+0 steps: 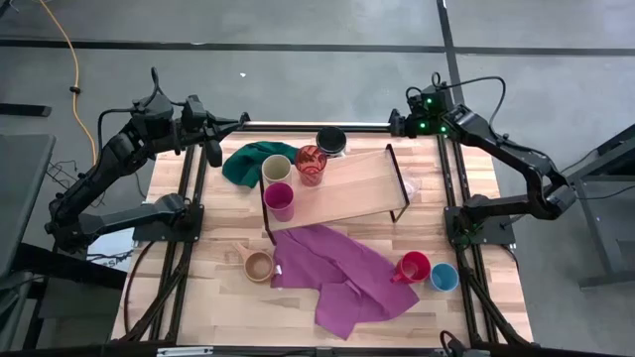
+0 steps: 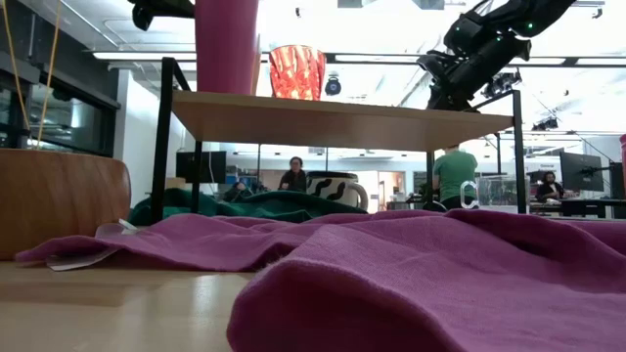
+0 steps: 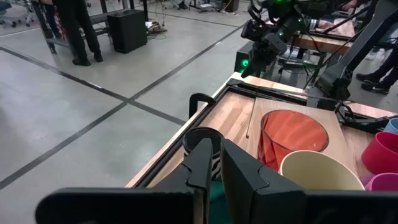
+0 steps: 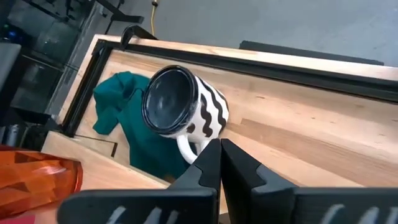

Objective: Stack small to large cups/mugs on shelf
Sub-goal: Adjust the shelf

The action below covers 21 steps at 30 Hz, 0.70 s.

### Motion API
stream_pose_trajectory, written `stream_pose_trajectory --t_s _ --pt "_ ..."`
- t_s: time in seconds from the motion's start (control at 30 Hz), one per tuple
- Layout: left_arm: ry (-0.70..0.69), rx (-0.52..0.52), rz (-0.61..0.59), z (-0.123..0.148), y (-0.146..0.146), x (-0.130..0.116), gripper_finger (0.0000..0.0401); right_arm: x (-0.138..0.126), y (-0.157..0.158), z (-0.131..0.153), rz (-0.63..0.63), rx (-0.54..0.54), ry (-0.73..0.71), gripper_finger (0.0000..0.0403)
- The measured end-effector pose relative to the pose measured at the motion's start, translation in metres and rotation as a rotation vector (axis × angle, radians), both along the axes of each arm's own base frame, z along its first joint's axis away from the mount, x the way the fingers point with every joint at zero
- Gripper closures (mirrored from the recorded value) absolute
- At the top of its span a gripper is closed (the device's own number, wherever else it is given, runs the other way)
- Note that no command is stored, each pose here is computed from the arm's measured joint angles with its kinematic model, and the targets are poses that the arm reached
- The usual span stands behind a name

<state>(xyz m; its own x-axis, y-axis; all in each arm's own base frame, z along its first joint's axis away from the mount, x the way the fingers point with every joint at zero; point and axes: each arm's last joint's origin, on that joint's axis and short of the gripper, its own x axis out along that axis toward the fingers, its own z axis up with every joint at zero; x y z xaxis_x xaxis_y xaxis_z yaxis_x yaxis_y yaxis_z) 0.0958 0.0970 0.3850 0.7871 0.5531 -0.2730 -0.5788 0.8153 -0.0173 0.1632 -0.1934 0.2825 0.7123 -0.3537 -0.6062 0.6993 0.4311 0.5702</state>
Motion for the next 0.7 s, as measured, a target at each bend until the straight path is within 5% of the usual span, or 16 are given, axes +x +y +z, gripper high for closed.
stream_pose_trajectory --t_s 0.7 --pt "0.006 0.005 -0.015 0.000 0.000 0.000 0.0377 0.009 0.015 -0.006 0.048 0.077 0.054 0.0403"
